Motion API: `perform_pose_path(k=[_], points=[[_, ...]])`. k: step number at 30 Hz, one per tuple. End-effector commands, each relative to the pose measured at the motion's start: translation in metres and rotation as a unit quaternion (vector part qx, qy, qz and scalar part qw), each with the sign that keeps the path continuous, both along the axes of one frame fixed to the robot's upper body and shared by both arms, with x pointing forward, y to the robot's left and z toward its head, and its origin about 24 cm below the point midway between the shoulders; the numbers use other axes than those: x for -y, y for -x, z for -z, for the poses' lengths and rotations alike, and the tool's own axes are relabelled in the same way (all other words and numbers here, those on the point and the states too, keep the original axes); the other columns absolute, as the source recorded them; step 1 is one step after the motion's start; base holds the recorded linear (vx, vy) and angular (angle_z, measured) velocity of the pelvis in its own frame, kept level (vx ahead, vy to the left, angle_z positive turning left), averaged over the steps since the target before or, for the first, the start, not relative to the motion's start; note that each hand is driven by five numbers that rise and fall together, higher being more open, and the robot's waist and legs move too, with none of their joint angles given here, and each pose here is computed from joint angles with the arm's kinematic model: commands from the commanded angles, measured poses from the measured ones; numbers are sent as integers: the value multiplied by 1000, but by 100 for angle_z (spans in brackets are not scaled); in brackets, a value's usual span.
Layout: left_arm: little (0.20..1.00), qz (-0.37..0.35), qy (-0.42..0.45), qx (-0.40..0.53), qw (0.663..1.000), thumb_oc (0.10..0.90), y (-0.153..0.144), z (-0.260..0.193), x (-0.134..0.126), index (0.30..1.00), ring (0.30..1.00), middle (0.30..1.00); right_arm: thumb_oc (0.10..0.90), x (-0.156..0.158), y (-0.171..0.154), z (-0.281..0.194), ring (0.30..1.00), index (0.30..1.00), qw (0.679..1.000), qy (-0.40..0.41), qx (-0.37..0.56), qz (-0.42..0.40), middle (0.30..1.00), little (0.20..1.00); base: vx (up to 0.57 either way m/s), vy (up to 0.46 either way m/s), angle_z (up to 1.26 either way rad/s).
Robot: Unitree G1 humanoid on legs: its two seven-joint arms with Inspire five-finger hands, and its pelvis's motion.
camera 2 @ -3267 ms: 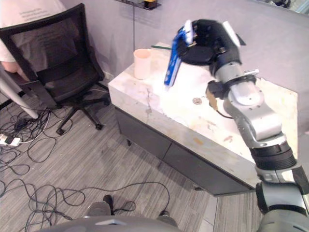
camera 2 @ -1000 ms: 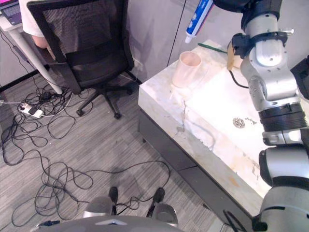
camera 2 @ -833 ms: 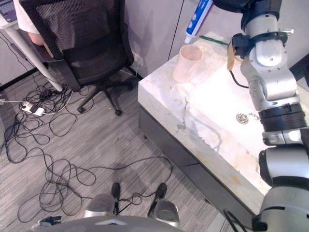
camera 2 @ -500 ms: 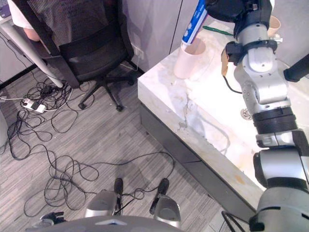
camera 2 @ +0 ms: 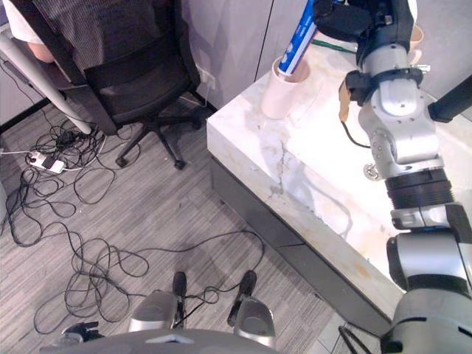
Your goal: Organize the bathroom.
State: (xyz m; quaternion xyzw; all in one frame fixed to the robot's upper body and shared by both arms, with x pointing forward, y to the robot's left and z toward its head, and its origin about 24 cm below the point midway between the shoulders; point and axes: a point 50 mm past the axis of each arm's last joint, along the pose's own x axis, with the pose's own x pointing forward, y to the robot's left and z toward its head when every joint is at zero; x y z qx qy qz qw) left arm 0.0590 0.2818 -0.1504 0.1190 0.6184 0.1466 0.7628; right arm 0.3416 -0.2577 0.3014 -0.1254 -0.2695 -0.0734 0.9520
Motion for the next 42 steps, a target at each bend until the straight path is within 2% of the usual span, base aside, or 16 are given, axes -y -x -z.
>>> perform_pose_path(k=[1, 22, 29, 35, 40, 41, 42], points=[[900, 10, -38, -54, 998, 800, 26, -5, -21, 900, 900, 900, 800, -15, 27, -59, 900, 900, 988, -31, 138, -63, 900, 900, 8, 4, -7], [900, 15, -35, -60, 997, 800, 29, -4, -19, 900, 900, 900, 800, -2, 24, -51, 900, 900, 991, -38, 113, -53, 900, 900, -1, 1, -1], [900, -13, -32, -50, 998, 800, 33, -3, -17, 900, 900, 900, 800, 23, 38, -64, 900, 900, 987, -14, 159, 27, 900, 900, 1, 3, 0], [900, -23, -37, -65, 997, 800, 44, -4, -22, 900, 900, 900, 800, 48, 78, -95, 900, 900, 964, 3, 243, 105, 900, 900, 18, 11, -12], [900, -44, -18, -61, 997, 800, 49, -1, -17, 900, 900, 900, 800, 94, 98, -94, 900, 900, 936, -2, 239, 260, 900, 900, -8, 1, -22], [900, -44, -18, -61, 997, 800, 49, -1, -17, 900, 900, 900, 800, 94, 98, -94, 900, 900, 936, -2, 239, 260, 900, 900, -29, 7, -21], [900, -35, -9, -51, 998, 800, 47, 0, -15, 900, 900, 900, 800, 119, 110, -90, 900, 900, 917, -18, 232, 323, 900, 900, -26, 8, -18]])
